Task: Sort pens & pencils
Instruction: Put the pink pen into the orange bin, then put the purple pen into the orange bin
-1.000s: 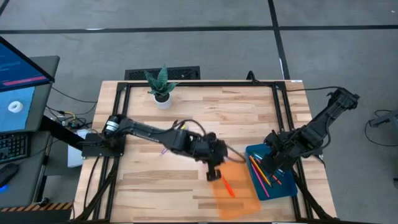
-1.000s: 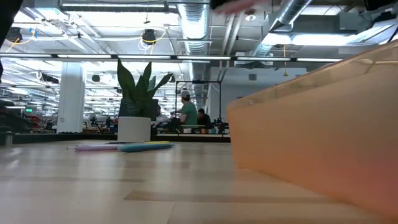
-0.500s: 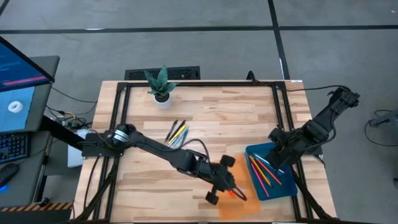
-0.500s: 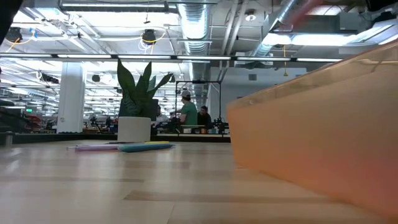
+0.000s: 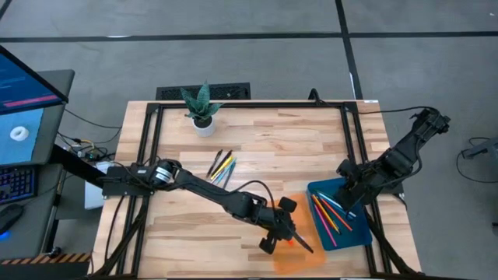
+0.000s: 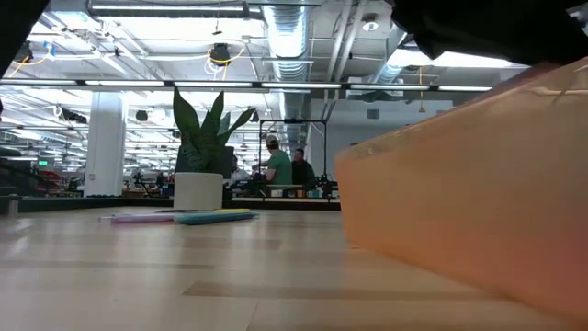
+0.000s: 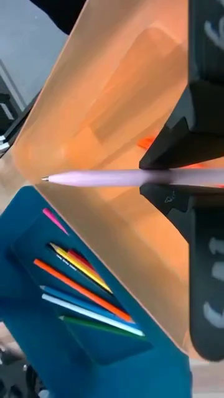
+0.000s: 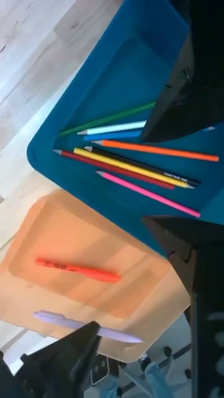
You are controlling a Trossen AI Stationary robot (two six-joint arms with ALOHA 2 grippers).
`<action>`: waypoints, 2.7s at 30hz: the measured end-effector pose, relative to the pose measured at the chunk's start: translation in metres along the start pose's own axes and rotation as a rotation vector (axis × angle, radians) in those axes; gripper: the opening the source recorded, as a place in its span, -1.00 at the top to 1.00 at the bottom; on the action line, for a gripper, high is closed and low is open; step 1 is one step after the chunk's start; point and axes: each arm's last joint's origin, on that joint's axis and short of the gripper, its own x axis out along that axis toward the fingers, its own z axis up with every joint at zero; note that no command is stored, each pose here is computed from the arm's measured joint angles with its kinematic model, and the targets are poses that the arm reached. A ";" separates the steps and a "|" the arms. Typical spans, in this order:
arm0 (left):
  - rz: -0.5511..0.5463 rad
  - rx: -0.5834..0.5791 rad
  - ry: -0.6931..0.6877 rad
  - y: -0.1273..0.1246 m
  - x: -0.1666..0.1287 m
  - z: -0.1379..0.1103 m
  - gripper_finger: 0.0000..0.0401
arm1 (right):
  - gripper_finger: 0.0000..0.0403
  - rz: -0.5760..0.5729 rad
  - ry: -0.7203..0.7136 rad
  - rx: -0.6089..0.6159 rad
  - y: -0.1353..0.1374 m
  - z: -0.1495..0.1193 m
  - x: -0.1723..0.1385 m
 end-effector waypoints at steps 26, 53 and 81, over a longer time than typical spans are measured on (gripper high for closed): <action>0.463 -0.811 0.264 0.023 -0.108 0.034 0.12 | -0.10 0.000 0.000 -0.095 0.000 0.000 0.000; 0.669 -1.266 0.577 0.018 -0.166 -0.091 0.02 | -0.10 -0.011 0.002 -0.151 -0.002 0.000 -0.001; 0.576 -1.410 0.645 0.002 -0.144 -0.239 0.02 | -0.10 -0.025 -0.005 -0.065 -0.007 0.011 -0.001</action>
